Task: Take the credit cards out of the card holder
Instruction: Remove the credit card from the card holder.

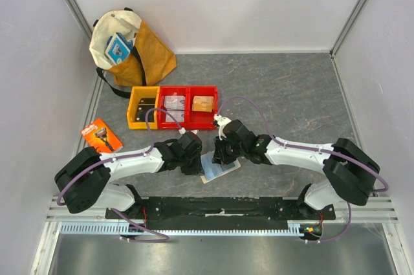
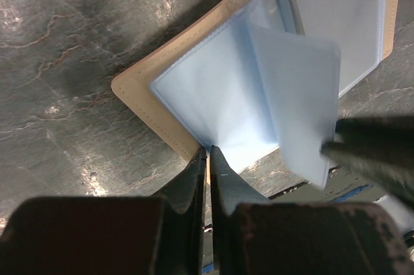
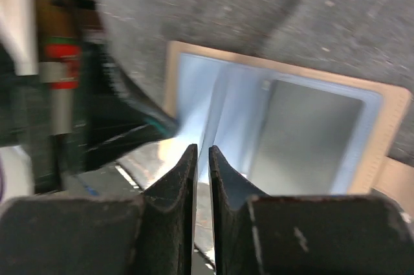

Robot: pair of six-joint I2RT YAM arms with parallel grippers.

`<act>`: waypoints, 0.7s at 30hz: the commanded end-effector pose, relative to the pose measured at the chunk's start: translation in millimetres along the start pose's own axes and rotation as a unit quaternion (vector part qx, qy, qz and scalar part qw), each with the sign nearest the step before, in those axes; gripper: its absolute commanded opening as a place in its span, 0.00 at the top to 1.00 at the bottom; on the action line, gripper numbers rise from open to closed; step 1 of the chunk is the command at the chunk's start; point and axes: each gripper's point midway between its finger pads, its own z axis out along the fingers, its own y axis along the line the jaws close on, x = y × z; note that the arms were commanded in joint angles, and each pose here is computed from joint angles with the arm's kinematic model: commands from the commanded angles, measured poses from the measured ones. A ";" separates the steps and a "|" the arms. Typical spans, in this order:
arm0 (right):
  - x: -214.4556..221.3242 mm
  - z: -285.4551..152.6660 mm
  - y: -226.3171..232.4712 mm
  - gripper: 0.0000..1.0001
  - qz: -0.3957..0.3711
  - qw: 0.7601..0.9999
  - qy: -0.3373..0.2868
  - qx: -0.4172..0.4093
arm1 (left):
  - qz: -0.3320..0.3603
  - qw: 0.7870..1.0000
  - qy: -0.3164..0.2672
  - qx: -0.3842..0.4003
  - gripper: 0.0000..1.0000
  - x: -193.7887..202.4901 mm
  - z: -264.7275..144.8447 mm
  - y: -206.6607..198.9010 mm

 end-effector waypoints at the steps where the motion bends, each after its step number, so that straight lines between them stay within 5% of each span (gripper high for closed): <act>1: -27.3 -18.7 50.7 0.82 -0.010 0.994 -0.033 -0.107 | -0.005 1.000 0.018 -0.006 0.91 12.2 4.8 5.9; 14: -12.9 9.0 60.7 0.80 -0.023 0.992 0.003 -0.126 | -0.046 0.997 -0.056 0.006 0.82 -2.2 -17.8 12.4; 21: -31.7 -14.9 4.9 0.61 -0.044 0.997 -0.042 0.041 | -0.053 0.991 -0.108 0.051 0.69 -20.7 -45.6 -4.1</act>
